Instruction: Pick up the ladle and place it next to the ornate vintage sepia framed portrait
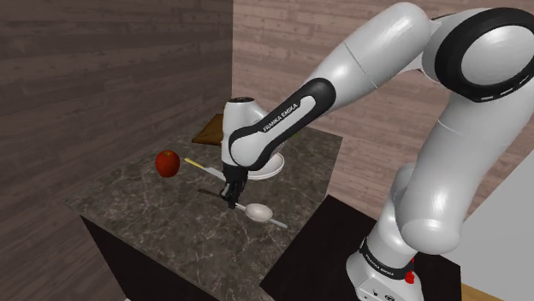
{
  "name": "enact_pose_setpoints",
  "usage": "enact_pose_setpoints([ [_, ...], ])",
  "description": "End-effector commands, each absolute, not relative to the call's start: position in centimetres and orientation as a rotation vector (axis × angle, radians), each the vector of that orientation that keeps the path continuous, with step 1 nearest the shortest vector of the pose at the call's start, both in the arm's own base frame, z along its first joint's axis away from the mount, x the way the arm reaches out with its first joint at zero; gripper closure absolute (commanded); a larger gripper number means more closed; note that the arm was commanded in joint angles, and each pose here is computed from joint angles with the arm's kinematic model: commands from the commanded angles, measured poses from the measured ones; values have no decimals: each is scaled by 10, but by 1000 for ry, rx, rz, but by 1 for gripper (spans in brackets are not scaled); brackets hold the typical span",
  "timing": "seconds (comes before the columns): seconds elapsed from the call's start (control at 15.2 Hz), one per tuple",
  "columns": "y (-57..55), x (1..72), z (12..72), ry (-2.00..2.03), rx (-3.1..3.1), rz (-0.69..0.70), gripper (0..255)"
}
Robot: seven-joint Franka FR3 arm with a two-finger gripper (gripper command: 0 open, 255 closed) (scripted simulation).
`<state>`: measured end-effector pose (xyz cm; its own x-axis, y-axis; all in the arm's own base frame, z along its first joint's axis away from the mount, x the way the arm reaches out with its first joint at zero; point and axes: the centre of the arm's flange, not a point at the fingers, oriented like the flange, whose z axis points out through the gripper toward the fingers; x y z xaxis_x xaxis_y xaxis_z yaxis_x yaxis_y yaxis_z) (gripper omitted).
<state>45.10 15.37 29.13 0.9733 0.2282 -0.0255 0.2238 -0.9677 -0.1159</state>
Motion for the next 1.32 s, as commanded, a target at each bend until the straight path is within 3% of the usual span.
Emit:
enact_pose_setpoints([
  [0.0, 144, 475, 289, -346, -3009, 59, 255],
  [1.25, 44, 705, 290, -346, -3009, 59, 255],
])
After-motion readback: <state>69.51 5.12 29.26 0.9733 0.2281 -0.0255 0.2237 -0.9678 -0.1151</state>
